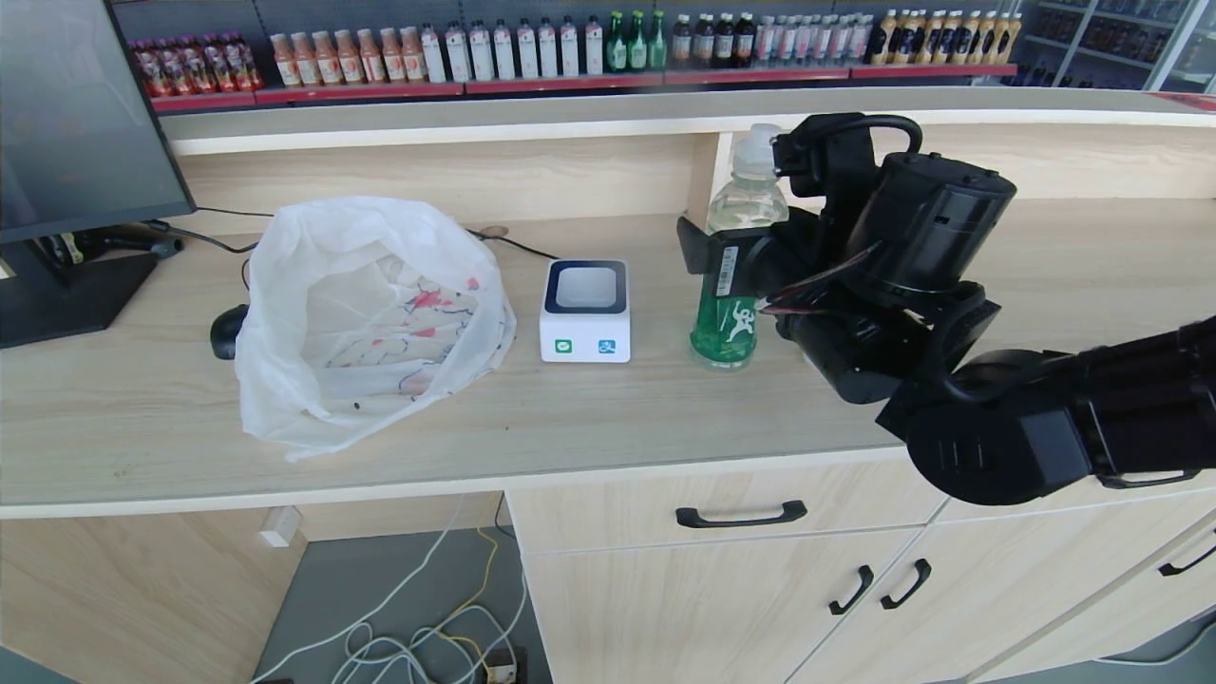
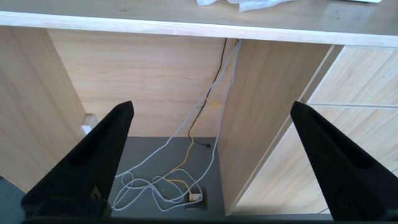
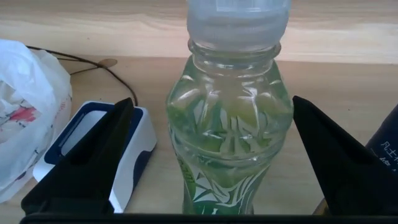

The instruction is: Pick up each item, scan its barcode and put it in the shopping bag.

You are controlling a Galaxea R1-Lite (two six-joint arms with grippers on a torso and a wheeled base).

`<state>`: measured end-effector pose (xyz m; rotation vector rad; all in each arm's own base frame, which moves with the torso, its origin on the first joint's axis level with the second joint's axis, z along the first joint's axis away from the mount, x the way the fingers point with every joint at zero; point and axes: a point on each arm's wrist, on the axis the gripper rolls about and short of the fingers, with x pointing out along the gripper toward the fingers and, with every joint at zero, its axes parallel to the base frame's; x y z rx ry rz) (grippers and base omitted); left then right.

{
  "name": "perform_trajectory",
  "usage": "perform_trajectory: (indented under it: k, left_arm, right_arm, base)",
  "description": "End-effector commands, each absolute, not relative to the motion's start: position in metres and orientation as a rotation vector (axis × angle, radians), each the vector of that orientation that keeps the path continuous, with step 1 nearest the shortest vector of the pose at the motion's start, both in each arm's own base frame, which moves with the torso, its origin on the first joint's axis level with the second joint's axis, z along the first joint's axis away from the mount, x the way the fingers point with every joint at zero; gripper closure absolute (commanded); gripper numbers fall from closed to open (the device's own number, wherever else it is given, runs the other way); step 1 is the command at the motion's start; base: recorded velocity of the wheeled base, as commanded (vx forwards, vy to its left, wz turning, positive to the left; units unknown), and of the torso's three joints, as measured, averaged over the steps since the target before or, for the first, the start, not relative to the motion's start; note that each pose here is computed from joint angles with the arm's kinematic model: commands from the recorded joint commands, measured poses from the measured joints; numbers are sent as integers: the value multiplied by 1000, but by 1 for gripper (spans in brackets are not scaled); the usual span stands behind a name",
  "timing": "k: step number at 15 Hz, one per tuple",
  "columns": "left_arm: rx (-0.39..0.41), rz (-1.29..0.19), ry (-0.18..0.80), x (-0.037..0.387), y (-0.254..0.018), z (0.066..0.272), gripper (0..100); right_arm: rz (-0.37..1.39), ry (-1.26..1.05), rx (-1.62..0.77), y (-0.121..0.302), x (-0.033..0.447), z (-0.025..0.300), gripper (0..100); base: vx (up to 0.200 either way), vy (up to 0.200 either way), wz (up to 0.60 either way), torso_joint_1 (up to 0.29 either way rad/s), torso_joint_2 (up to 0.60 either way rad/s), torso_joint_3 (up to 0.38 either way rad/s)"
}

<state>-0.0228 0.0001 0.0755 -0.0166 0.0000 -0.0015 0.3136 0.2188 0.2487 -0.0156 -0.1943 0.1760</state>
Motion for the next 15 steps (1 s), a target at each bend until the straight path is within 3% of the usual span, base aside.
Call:
perform_trajectory:
  k: [1, 15]
  left_arm:
    - [-17, -2, 2, -23, 0, 76, 0]
    - [-17, 0, 2, -23, 0, 76, 0]
  right_arm:
    - [178, -176, -13, 221, 317, 241, 0]
    - [160, -188, -2, 224, 335, 215, 0]
  base:
    - [0, 0, 0, 0, 0, 0]
    - [0, 0, 0, 0, 0, 0]
